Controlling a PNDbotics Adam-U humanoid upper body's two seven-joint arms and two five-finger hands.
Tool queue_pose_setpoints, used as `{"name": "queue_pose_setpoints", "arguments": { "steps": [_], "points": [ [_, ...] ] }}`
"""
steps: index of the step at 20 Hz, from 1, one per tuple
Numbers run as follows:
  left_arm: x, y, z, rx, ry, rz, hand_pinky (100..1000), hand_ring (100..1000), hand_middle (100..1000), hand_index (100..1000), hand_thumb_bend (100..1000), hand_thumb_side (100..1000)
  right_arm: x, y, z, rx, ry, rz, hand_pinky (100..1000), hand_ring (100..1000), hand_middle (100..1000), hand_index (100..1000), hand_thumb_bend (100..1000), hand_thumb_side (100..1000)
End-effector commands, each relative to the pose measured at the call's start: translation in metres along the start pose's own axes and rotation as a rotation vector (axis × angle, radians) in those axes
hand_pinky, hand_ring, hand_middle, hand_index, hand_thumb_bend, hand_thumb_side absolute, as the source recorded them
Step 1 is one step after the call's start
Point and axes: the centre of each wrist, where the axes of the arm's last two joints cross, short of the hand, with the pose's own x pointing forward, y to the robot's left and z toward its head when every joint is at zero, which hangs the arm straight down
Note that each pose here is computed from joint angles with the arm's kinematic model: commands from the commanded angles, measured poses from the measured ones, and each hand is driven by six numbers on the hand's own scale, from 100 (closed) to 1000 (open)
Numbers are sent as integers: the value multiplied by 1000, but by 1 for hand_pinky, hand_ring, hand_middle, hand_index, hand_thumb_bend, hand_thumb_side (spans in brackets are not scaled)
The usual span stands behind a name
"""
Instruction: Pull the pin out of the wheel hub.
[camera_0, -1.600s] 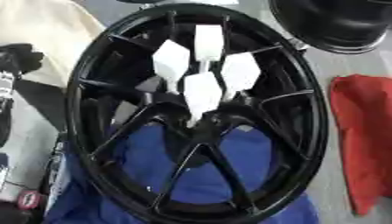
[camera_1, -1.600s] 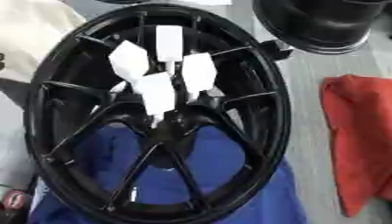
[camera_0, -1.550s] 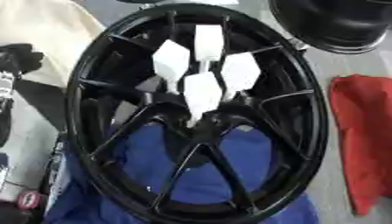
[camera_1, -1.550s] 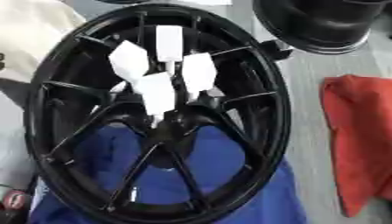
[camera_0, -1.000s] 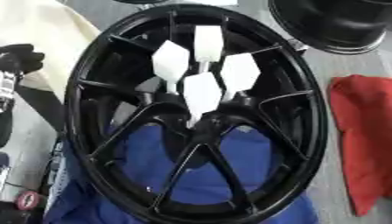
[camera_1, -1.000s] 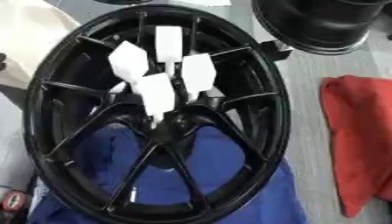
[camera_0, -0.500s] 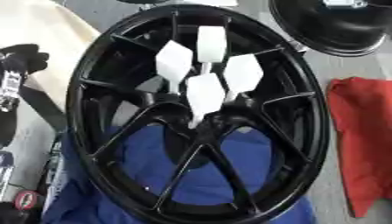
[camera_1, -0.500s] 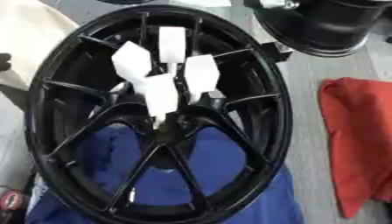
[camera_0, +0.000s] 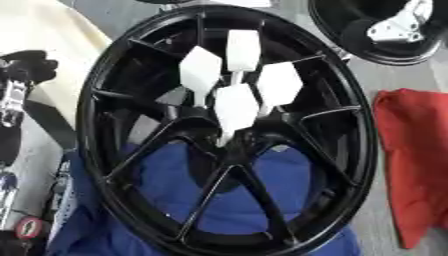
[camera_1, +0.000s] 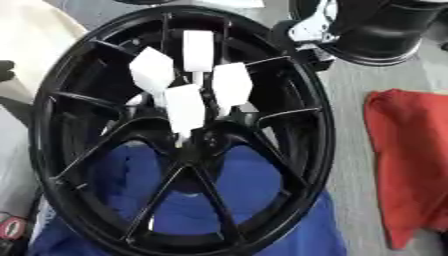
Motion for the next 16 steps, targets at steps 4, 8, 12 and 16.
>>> {"name": "queue_pose_setpoints", "arguments": {
  "steps": [4, 8, 12, 16],
  "points": [
    [8, 3, -5, -12, -28, -13, 820, 778, 615, 754, 100, 707, 12, -4, 18, 5, 57, -20, 778, 808, 720, 857, 530, 116],
    [8, 3, -5, -15, -27, -13, 820, 779, 616, 754, 100, 708, 21, 2, 20, -32, 88, -25, 764, 801, 710, 846, 533, 125],
    [8, 3, -5, -17, -27, -13, 820, 779, 616, 754, 100, 709, 28, 8, 21, -24, 91, -57, 753, 808, 720, 843, 515, 129],
    [8, 3, -5, -20, -26, -13, 820, 780, 617, 754, 100, 710, 31, 10, 19, -24, 83, -80, 753, 816, 736, 848, 516, 125]
  ]
}}
